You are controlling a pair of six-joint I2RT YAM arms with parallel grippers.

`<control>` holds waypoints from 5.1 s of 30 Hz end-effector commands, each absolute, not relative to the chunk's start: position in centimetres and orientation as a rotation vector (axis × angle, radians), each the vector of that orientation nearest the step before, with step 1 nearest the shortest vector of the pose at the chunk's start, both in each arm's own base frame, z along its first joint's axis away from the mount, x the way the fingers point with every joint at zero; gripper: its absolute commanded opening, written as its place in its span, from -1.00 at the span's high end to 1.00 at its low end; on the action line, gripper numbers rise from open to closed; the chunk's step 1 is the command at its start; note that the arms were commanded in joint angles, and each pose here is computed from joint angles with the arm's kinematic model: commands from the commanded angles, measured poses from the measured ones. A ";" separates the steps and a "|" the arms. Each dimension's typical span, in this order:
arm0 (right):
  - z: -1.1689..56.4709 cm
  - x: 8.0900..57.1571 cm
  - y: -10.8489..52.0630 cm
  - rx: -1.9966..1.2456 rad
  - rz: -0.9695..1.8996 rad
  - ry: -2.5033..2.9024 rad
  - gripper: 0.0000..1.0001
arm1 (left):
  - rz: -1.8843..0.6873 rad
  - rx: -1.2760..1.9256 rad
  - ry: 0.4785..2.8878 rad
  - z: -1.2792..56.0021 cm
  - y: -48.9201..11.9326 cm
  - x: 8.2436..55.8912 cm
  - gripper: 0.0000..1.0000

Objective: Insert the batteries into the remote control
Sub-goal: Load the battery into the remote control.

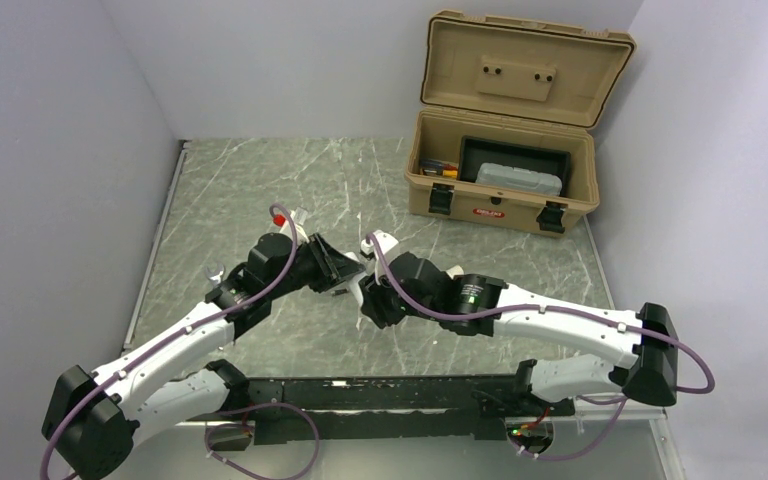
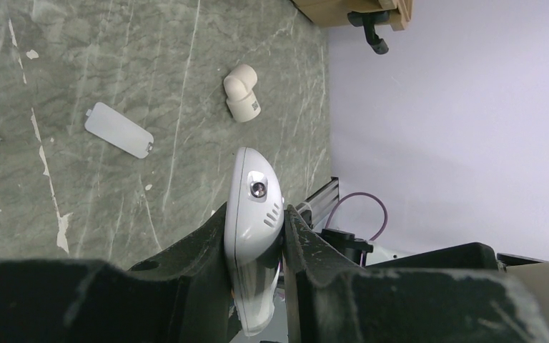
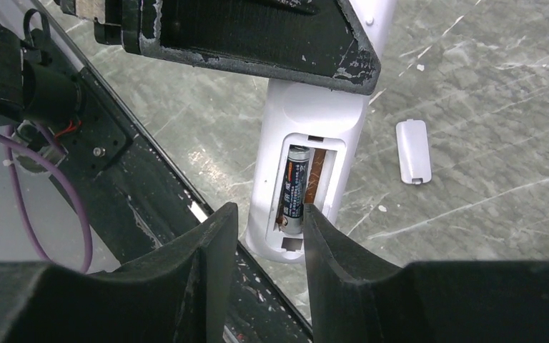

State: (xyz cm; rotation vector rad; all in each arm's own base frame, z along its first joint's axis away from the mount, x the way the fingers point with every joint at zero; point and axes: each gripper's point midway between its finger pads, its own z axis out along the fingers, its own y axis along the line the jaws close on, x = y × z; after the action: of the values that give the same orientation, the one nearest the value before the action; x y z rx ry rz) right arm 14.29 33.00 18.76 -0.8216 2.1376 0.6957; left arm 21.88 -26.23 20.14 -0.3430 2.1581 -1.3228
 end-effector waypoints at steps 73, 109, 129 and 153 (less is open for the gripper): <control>28.2 12.6 28.9 -0.553 1.331 1.801 -0.64 | -1.935 0.152 1.605 29.7 -28.9 16.1 1.00; 26.1 12.9 30.5 -0.583 1.365 1.864 0.08 | -1.933 0.187 1.578 30.5 -28.8 15.8 1.00; 26.1 12.9 30.3 -0.579 1.358 1.869 0.04 | -1.927 0.185 1.577 30.4 -28.8 15.8 1.00; 27.8 17.2 25.1 -0.358 1.001 1.837 -0.56 | -1.723 0.088 1.727 26.5 -26.5 18.1 1.00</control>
State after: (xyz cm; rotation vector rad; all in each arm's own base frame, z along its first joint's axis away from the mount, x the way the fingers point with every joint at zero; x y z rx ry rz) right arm 14.50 27.73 24.37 -0.4967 1.9335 1.1589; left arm 16.81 -28.13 26.51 0.1038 1.7417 -1.8219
